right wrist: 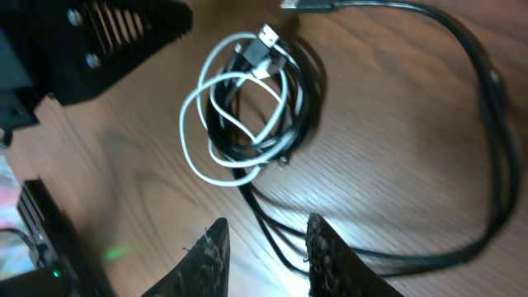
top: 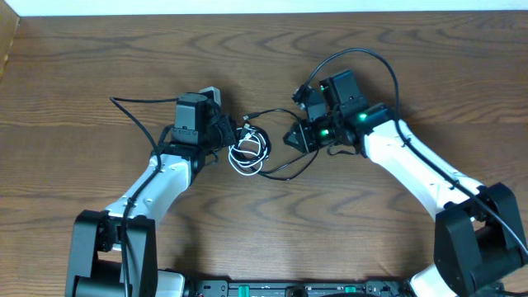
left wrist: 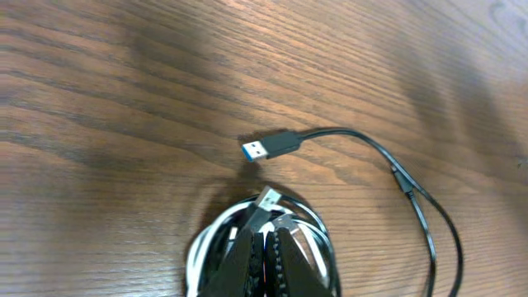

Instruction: Untangle cables

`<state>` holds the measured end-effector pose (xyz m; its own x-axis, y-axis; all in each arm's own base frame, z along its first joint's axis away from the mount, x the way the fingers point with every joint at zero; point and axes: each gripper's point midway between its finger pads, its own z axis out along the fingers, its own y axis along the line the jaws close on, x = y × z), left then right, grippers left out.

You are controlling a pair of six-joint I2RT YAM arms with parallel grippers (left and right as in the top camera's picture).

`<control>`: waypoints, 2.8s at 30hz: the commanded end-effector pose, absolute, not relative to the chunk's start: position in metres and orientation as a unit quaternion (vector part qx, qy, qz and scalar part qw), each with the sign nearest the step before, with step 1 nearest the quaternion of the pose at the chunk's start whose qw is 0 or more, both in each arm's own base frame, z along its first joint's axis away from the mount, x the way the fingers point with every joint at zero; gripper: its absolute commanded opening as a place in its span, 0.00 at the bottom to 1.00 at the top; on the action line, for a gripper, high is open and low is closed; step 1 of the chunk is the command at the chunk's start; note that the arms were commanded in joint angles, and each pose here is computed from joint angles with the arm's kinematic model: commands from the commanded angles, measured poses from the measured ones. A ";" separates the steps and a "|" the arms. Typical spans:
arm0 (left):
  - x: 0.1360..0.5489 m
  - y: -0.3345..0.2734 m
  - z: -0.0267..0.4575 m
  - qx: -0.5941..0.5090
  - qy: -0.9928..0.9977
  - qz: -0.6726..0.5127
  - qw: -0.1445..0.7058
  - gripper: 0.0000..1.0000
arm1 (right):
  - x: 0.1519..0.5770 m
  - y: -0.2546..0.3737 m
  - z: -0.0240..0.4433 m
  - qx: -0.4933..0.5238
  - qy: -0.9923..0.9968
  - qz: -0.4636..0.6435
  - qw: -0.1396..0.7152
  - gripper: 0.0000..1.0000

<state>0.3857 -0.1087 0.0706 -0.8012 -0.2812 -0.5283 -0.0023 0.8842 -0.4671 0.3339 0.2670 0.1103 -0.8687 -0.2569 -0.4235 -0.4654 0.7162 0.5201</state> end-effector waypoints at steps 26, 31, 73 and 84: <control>0.380 0.011 0.057 -0.304 0.897 -0.163 0.276 0.28 | 0.280 0.397 0.026 -0.300 0.875 0.356 0.136 0.41; 0.380 0.011 0.057 -0.304 0.897 -0.163 0.276 0.29 | 0.283 0.400 0.024 -0.301 0.872 0.359 0.144 0.34; 0.388 -0.026 0.074 -0.214 0.899 -0.253 0.285 0.52 | 0.348 0.347 0.097 -0.241 0.899 0.259 0.259 0.38; 0.349 -0.060 0.046 -0.145 0.941 -0.231 0.200 0.61 | 0.359 0.324 0.026 -0.164 0.944 0.197 0.208 0.62</control>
<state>0.3520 -0.0542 0.0451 -0.8541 -0.4322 -0.2893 -0.2360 0.8177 -0.5250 0.3492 0.3319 0.0351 -0.8439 -0.2673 -0.4651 -0.4449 0.8332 0.3284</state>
